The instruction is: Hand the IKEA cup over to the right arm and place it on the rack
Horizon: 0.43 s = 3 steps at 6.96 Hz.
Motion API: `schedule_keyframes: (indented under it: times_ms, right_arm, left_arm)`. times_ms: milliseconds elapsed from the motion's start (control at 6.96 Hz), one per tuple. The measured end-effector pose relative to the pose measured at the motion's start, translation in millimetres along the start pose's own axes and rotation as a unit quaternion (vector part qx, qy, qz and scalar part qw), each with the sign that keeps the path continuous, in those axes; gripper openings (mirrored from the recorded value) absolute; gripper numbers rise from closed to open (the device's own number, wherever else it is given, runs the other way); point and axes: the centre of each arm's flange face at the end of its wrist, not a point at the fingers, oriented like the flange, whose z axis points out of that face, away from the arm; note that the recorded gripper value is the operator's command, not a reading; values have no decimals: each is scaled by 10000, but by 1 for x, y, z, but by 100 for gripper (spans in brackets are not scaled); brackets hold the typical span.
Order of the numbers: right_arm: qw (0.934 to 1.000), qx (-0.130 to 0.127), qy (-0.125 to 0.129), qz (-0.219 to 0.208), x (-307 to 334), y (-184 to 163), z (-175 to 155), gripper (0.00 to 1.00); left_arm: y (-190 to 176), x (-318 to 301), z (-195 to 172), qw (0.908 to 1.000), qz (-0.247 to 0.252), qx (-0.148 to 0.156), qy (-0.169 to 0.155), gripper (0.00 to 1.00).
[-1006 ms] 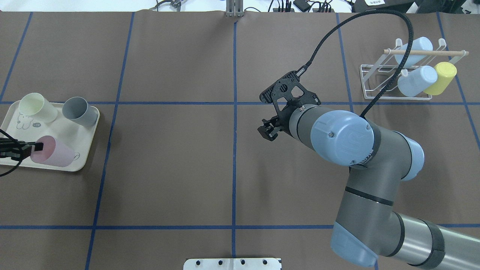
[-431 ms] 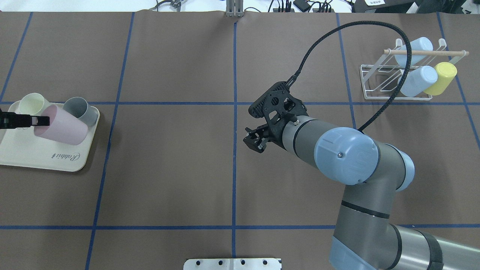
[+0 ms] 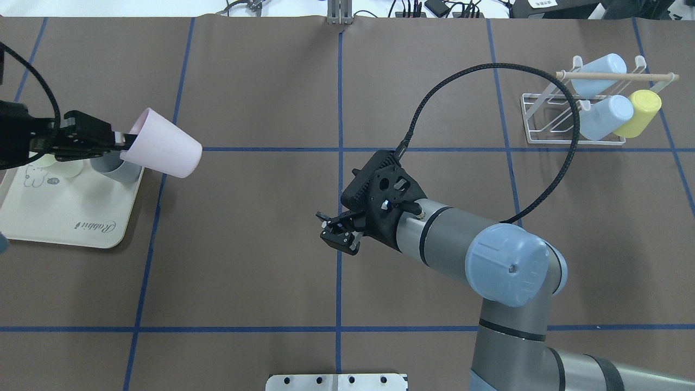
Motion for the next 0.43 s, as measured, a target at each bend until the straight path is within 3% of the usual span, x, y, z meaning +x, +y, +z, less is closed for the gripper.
schedule_keyframes:
  times_ms: [287,431]
  right_arm:
    - [9969,660,-419,-62,-12,18,7,99]
    - [9954,812,-503,-81,-14,23,8,99]
  left_arm:
    - [18,27,44,9987,-400,-56,298,0]
    - [31,36,66,9977,-533,-68,412,0]
